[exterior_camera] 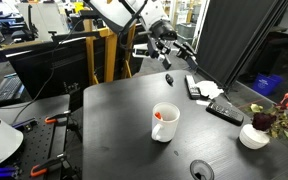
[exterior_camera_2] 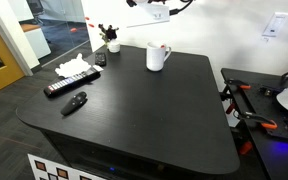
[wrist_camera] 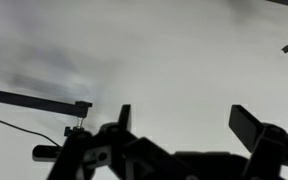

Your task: Put the marker in the mug

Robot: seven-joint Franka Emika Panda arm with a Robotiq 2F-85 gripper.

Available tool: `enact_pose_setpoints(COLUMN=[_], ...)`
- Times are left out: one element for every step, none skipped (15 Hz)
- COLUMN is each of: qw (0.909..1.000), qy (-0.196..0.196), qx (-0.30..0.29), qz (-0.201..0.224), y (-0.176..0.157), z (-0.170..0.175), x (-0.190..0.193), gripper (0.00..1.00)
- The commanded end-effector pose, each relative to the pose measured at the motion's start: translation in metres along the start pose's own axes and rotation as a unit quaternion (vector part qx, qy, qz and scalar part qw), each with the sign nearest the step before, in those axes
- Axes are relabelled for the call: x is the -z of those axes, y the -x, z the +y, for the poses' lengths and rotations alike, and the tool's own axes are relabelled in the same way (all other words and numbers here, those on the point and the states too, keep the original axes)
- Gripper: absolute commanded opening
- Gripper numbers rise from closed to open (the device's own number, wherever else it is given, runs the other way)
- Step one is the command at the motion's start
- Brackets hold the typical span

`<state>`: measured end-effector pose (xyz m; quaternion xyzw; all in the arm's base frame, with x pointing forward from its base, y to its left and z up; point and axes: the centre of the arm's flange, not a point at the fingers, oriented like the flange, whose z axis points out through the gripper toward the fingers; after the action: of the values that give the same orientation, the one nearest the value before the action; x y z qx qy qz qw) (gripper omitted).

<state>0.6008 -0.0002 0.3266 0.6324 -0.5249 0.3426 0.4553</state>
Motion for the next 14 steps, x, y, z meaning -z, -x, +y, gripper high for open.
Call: enact_pose_setpoints(qw=[0.9969,0.9948,0.9912,0.9876,0.9832,0.978,0.9724,0.9661,0.959,0.9535,0.9653,0.9642,0.9644,0.9643], qy=[-0.023,-0.032,-0.045,-0.061,-0.074,-0.09,-0.104,-0.119,-0.132,-0.139,-0.122,-0.124,-0.123,-0.123], qx=[0.063,0.082,0.106,0.124,0.143,0.16,0.178,0.193,0.211,0.224,0.195,0.197,0.196,0.197], qz=[-0.041,-0.051,-0.065,-0.075,-0.086,-0.098,-0.109,-0.123,-0.136,-0.146,-0.125,-0.127,-0.127,-0.127], y=[-0.046,-0.056,-0.064,-0.071,-0.081,-0.087,-0.092,-0.096,-0.1,-0.101,-0.094,-0.097,-0.097,-0.095], z=[0.019,0.021,0.023,0.026,0.037,0.042,0.045,0.049,0.051,0.051,0.034,0.036,0.036,0.035], x=[0.017,0.022,0.025,0.028,0.026,0.026,0.025,0.023,0.022,0.023,0.028,0.027,0.027,0.027], gripper=[1.0,1.0,1.0,1.0,1.0,1.0,1.0,1.0,1.0,1.0,1.0,1.0,1.0,1.0])
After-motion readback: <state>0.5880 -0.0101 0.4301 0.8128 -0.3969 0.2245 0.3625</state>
